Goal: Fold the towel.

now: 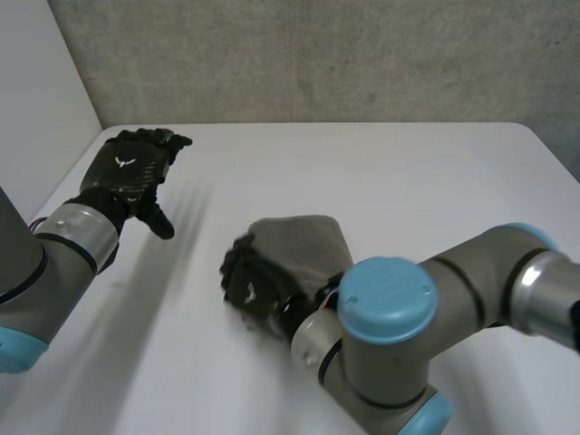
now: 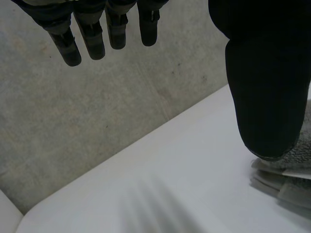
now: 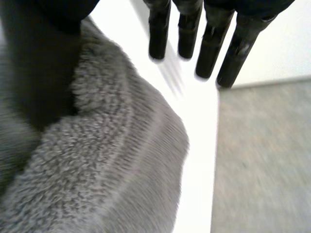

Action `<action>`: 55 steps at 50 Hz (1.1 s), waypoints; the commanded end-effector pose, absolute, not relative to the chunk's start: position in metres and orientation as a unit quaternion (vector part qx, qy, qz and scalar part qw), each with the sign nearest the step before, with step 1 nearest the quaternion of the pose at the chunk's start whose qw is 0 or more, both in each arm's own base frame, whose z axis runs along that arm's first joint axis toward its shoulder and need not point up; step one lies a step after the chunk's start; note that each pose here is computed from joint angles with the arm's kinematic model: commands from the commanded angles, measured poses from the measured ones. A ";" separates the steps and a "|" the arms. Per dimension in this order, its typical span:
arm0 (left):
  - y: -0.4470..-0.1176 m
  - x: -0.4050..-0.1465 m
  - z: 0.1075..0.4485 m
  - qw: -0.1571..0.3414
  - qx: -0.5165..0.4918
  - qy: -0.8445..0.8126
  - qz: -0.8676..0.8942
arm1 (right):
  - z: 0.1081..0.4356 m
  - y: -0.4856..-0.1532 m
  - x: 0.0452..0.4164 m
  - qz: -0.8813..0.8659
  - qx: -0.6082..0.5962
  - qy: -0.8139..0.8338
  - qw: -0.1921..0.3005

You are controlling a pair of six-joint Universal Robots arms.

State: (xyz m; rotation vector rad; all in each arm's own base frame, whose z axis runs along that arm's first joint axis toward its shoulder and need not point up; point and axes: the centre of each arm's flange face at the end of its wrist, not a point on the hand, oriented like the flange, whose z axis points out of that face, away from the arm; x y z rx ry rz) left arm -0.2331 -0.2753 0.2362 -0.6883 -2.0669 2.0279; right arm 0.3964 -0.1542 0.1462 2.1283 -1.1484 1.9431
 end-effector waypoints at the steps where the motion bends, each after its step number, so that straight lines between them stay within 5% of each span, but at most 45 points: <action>1: -0.275 -0.249 0.247 0.102 -0.237 -0.676 0.690 | 0.196 -0.189 0.369 0.680 0.528 -0.506 -0.047; 7: -0.269 -0.274 0.253 0.148 -0.234 -0.671 0.688 | 0.219 -0.202 0.341 0.678 0.420 -0.591 -0.123; 13: -0.258 -0.299 0.249 0.188 -0.230 -0.682 0.669 | 0.224 -0.230 0.306 0.649 0.335 -0.668 -0.142; 23: -0.228 -0.363 0.199 0.251 -0.242 -0.742 0.573 | 0.202 -0.269 0.264 0.557 0.235 -0.769 -0.207; 34: -0.235 -0.348 0.156 0.154 -0.199 -0.796 0.551 | 0.171 -0.280 0.277 0.525 0.246 -0.786 -0.216; 49: -0.228 -0.330 0.132 0.121 -0.205 -0.820 0.520 | 0.132 -0.267 0.329 0.494 0.303 -0.778 -0.243; 55: -0.227 -0.330 0.125 0.101 -0.237 -0.814 0.520 | 0.119 -0.274 0.331 0.497 0.322 -0.778 -0.211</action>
